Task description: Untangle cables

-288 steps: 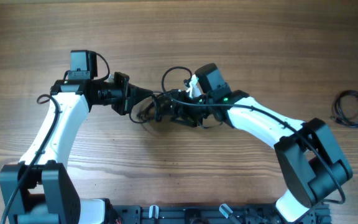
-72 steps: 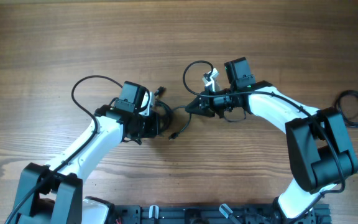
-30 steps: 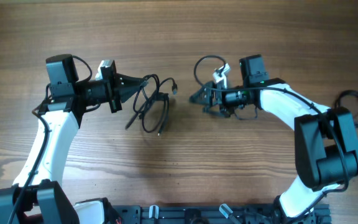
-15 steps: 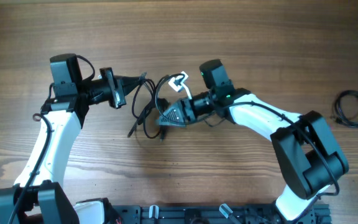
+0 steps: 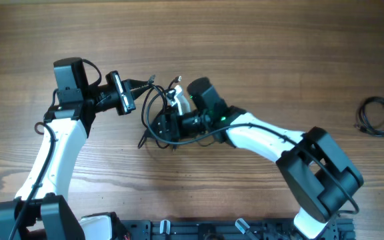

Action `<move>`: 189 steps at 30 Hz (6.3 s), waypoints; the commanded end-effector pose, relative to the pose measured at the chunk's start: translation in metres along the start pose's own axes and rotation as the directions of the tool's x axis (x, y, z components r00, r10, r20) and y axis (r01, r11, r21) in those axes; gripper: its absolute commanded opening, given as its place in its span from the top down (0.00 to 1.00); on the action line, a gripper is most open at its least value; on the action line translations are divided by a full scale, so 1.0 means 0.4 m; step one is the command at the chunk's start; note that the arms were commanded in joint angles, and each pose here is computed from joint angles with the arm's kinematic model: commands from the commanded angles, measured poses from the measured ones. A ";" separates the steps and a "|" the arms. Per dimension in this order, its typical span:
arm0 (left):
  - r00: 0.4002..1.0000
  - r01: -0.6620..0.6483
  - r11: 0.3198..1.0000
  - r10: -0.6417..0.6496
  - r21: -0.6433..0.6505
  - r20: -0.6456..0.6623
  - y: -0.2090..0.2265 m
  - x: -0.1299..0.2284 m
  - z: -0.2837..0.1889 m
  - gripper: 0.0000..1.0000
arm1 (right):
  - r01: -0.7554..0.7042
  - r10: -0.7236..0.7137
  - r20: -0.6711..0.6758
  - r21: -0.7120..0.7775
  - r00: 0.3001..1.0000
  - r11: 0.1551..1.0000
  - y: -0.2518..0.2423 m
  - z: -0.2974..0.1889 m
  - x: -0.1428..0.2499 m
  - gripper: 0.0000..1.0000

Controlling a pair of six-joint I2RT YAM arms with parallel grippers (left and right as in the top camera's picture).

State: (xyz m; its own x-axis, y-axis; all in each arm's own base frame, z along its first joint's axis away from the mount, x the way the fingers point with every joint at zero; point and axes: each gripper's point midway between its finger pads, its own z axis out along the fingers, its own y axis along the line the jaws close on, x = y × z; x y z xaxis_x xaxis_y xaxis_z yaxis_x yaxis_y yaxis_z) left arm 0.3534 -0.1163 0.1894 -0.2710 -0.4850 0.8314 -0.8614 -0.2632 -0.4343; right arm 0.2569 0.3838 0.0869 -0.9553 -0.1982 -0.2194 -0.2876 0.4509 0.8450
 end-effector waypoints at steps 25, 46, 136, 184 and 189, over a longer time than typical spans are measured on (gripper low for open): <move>0.978 -0.193 0.980 0.187 0.055 0.096 -0.043 -0.020 -0.031 0.96 | -0.158 0.148 0.056 0.301 0.987 0.940 -0.234 -0.167 -0.018 0.96; 0.814 -0.127 0.992 0.094 0.017 0.573 0.004 -0.314 -0.267 0.96 | -0.473 0.372 0.297 0.466 0.880 0.748 -0.566 -0.590 0.003 0.96; -0.354 -0.798 -0.446 0.891 -0.405 -0.284 0.298 0.052 0.386 0.41 | -0.325 0.305 0.236 0.049 0.923 0.944 -0.396 -0.559 -0.069 0.96; 0.612 -0.575 0.683 0.725 -0.451 0.317 0.143 -0.200 0.292 0.51 | 0.093 -0.092 -0.017 0.028 0.996 0.995 -0.276 -0.397 0.019 0.96; 0.710 -0.544 0.735 0.660 -0.404 0.245 0.161 -0.165 0.305 0.52 | 0.094 -0.092 -0.031 0.036 0.995 0.995 -0.276 -0.390 0.025 0.95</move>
State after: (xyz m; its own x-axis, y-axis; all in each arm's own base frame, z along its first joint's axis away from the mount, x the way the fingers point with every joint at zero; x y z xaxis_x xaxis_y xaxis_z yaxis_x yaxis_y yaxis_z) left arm 0.3701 -0.1995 0.0626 -0.6803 -0.7188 0.1432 -0.6194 0.4595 -0.6366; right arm 0.2926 0.1942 0.0659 -0.9331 -0.2473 -0.2610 -0.3515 0.4744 0.8071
